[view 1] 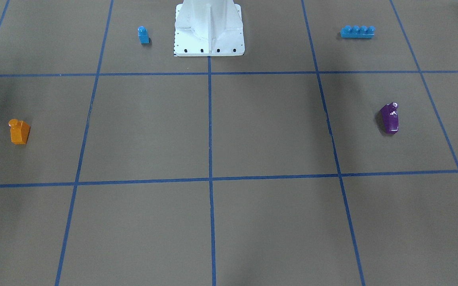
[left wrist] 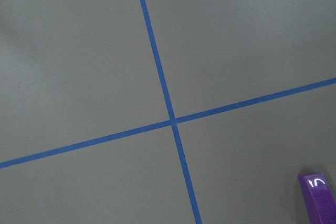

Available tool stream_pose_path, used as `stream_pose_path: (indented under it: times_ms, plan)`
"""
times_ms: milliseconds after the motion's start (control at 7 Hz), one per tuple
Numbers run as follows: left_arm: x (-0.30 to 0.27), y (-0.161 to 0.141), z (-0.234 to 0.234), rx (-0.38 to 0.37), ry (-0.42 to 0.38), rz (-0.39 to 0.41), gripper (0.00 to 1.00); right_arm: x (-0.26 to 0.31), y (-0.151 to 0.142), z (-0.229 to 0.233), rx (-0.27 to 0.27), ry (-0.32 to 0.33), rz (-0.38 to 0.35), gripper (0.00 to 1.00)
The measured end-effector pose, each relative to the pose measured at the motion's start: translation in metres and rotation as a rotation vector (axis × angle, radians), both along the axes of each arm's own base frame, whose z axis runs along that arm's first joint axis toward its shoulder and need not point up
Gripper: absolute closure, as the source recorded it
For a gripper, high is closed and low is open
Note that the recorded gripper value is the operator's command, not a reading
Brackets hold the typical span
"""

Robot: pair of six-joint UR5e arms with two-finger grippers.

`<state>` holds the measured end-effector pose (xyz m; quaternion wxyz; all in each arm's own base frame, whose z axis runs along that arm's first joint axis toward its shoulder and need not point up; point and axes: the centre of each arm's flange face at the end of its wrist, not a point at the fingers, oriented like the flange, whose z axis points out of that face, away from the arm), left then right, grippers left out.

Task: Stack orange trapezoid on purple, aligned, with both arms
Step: 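Lower the left gripper onto the purple block and close it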

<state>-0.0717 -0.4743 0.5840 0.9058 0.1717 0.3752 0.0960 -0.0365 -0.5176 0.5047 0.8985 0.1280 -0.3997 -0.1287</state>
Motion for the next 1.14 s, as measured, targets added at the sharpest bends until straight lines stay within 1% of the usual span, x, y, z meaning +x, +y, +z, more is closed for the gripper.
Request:
stream_pose_path:
  times_ms: [143,286,429,714,857,1000,1143]
  plan:
    - [0.032,-0.004,0.001,-0.011,0.006,0.04,0.0,-0.019,-0.003,-0.002,-0.011,0.03,0.002,0.0]
    - [0.065,-0.004,0.0,-0.066,0.03,0.027,0.0,-0.034,-0.005,-0.004,-0.016,0.055,0.011,0.0]
    - [0.099,0.002,0.0,-0.127,0.067,-0.014,0.0,-0.042,-0.006,-0.005,-0.013,0.066,0.015,0.0]
    - [0.161,0.032,0.01,-0.22,0.114,-0.071,0.0,-0.046,-0.006,-0.005,-0.012,0.069,0.017,0.0]
    - [0.193,0.044,0.012,-0.253,0.114,-0.083,0.0,-0.046,-0.006,-0.006,-0.011,0.069,0.017,0.0]
    - [0.228,0.055,0.013,-0.27,0.099,-0.089,0.0,-0.046,-0.006,-0.006,-0.011,0.069,0.018,0.0]
    - [0.258,0.065,0.013,-0.27,0.079,-0.079,0.07,-0.046,-0.005,-0.007,-0.013,0.068,0.021,0.0]
